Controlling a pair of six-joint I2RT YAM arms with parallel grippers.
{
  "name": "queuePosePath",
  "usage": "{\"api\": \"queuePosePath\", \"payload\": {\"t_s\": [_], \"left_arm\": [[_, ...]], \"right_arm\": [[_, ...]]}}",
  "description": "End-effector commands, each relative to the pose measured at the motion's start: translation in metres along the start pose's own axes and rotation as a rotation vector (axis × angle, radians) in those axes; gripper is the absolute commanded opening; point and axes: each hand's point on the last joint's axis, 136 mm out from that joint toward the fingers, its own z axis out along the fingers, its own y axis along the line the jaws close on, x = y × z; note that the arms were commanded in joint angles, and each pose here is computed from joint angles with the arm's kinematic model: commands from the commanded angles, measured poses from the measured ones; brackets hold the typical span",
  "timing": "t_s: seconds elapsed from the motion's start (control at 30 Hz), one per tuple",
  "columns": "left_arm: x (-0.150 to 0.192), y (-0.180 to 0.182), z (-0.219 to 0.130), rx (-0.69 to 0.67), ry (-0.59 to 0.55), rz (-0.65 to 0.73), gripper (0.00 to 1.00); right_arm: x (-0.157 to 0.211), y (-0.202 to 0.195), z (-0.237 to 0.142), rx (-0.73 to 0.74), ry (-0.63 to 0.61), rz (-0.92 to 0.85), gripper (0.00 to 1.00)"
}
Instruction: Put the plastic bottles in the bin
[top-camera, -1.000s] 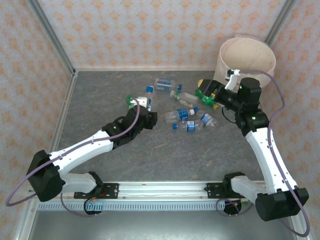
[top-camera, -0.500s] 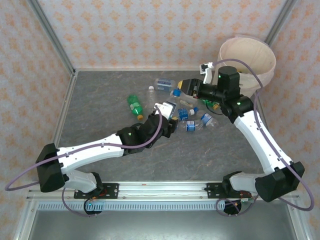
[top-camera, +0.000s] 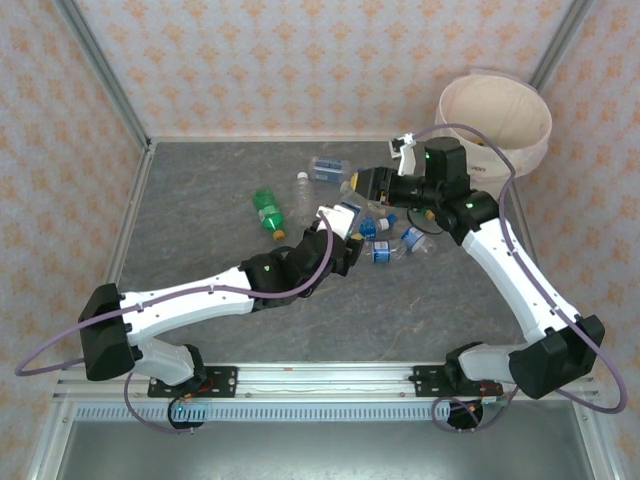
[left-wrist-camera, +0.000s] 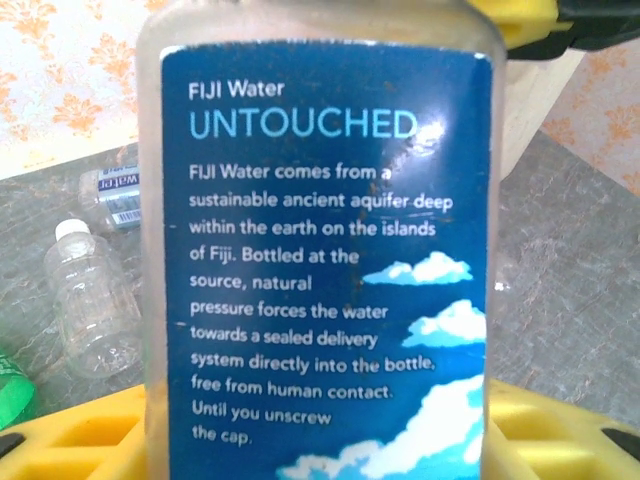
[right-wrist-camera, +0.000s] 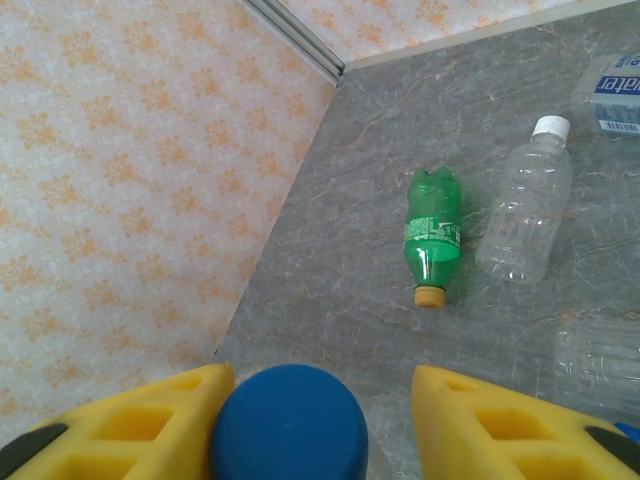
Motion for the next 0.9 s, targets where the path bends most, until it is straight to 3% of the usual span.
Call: {"api": "queuePosePath", "payload": {"t_s": [0.0,0.57,0.63,0.77,0.87], "left_arm": [[-0.016,-0.008,-0.001,0.009,-0.032,0.007,0.56],[-0.016,-0.021,0.003,0.033,-0.005,0.039,0.61],[-0.019,-0.021,0.001,0.032,-0.011,0.035,0.70],[-0.033,-0.019,-0.006,0.033,-0.038,0.004,0.99],[-0.047,-0.011,-0.017,0.021,-0.083,-0.049,0.99]], "right_arm": [[0.005,0.004,-0.008,0.001,-0.010,-0.026,0.46],[-0.020,0.025,-0.039,0.024,-0.153,-0.075,0.27],[-0.027,0.025,-0.044,0.045,-0.188,-0.077,0.23],[-0.050,0.025,-0.059,0.105,-0.280,-0.081,0.26],[-0.077,0.021,-0.076,0.177,-0.380,-0.085,0.27]]}}
